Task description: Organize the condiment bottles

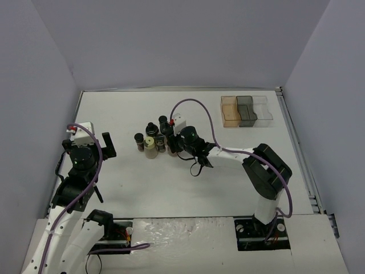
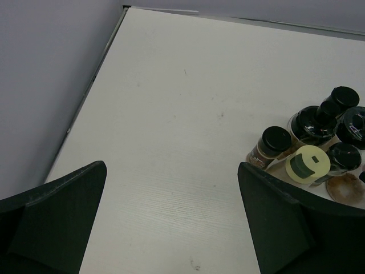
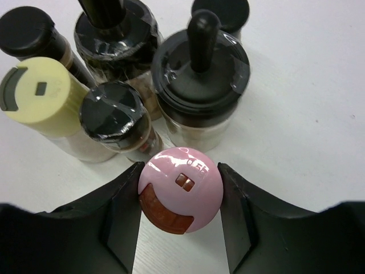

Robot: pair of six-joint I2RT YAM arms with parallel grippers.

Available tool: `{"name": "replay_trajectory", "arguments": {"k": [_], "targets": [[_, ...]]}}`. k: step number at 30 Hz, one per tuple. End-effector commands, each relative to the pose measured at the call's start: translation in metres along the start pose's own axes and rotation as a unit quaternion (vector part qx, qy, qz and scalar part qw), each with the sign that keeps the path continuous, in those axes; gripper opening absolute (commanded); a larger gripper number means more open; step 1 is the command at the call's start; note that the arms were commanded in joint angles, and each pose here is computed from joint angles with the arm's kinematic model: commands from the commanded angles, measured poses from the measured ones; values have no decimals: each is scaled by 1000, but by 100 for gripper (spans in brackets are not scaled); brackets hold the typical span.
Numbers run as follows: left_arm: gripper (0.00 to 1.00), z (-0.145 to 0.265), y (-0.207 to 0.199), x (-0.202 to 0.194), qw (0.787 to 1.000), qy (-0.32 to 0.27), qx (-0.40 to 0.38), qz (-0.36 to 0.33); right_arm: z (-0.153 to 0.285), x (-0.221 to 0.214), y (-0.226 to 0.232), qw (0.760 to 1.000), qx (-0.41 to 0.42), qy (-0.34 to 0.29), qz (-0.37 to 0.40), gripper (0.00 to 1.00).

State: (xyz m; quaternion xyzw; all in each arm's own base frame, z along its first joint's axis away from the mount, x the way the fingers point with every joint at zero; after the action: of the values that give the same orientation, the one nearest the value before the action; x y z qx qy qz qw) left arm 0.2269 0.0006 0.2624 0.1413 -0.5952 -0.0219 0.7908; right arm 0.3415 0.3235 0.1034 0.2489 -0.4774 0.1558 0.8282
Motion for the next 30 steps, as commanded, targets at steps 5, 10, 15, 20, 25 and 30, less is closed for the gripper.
{"name": "replay_trajectory", "arguments": {"k": [5,10,15,20,25,30], "targets": [[97,3,4,25,999,-37,7,21,74,104,-66,988,-93,-119,-41,17],[97,4,5,26,999,-40,8,20,129,175,-157,958,-200,-195,-63,17],[97,5,6,26,999,-40,12,19,162,220,-239,928,-269,-242,-92,17],[97,5,6,25,999,-39,10,16,167,235,-312,908,-325,-242,-103,17],[97,5,6,24,999,-37,12,14,162,243,-366,899,-360,-232,-94,17],[97,1,4,22,999,-28,12,9,153,243,-402,895,-370,-224,-108,17]]}}
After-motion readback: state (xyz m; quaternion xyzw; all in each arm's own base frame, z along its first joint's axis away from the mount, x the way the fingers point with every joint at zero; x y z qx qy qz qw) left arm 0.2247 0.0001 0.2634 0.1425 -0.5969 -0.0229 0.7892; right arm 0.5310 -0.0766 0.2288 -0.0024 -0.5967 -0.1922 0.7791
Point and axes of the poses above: each gripper's point midway between its finger pads, its own z axis back along the fingers, its own y axis along the line the jaws close on, x = y × z, the point moved 3 cm from there along z, back along the fingers, and after that the axes turned 15 degrees about -z, right-handed, at the moved point
